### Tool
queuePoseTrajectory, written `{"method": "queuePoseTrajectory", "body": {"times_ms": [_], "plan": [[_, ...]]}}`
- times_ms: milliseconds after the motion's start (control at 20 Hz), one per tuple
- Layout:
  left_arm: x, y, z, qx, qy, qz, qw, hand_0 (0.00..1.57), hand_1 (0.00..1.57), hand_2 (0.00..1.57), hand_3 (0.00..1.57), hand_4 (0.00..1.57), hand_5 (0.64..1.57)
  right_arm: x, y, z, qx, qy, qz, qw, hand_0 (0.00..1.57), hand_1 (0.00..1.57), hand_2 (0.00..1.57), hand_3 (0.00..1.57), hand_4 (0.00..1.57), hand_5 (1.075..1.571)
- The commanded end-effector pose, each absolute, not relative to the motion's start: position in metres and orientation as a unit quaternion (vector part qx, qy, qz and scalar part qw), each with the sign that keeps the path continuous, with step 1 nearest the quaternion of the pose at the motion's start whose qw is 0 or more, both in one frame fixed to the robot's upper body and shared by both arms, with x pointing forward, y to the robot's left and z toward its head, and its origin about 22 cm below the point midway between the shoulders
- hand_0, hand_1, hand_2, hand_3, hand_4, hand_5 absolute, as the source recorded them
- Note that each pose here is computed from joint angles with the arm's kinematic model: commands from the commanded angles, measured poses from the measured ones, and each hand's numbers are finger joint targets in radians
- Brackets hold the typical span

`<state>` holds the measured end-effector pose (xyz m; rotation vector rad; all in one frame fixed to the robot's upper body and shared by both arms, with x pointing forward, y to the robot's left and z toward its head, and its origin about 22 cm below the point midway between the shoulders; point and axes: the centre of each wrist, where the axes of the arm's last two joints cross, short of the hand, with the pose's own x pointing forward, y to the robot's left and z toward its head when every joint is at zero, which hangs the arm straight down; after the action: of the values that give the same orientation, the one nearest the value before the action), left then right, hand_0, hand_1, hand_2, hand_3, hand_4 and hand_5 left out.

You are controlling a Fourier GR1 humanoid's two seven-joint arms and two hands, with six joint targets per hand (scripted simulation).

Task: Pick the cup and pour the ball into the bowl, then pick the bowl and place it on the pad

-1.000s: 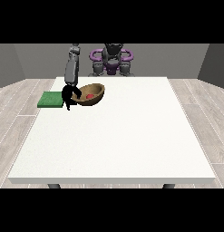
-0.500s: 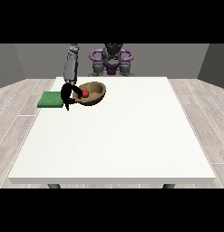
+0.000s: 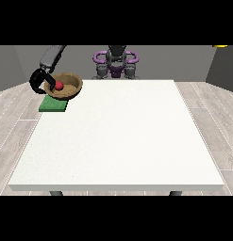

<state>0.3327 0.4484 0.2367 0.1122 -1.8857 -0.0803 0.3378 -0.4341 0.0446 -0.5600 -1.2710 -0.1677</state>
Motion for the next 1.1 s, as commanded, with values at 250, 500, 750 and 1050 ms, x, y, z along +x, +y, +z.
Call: {"method": "queuePoseTrajectory", "body": {"times_ms": [250, 500, 750, 1050], "plan": [[0.317, 0.479, 0.224, 0.079, -0.804, -0.018, 0.589, 0.00, 0.00, 0.00, 0.00, 1.20, 1.542, 0.339, -0.472, 0.102, -0.254, -0.583, -0.071, 0.768, 1.57, 1.57, 1.57, 0.53, 1.10, 1.564], [0.301, 0.505, 0.208, 0.086, -0.805, -0.007, 0.587, 0.00, 0.00, 0.00, 0.00, 1.21, 1.554, 0.323, -0.481, 0.084, -0.255, -0.579, -0.056, 0.773, 1.57, 1.57, 1.57, 0.53, 1.10, 1.564], [0.299, 0.508, 0.208, 0.091, -0.825, -0.012, 0.557, 0.00, 0.00, 0.00, 0.00, 1.21, 1.553, 0.332, -0.466, 0.068, -0.233, -0.610, -0.104, 0.750, 1.57, 1.57, 1.57, 0.45, 1.07, 1.566], [0.306, 0.498, 0.214, 0.095, -0.822, -0.002, 0.562, 0.00, 0.00, 0.00, 0.00, 1.21, 1.555, 0.340, -0.447, 0.046, -0.203, -0.609, -0.119, 0.758, 1.57, 1.57, 1.57, 0.54, 1.02, 1.571]]}}
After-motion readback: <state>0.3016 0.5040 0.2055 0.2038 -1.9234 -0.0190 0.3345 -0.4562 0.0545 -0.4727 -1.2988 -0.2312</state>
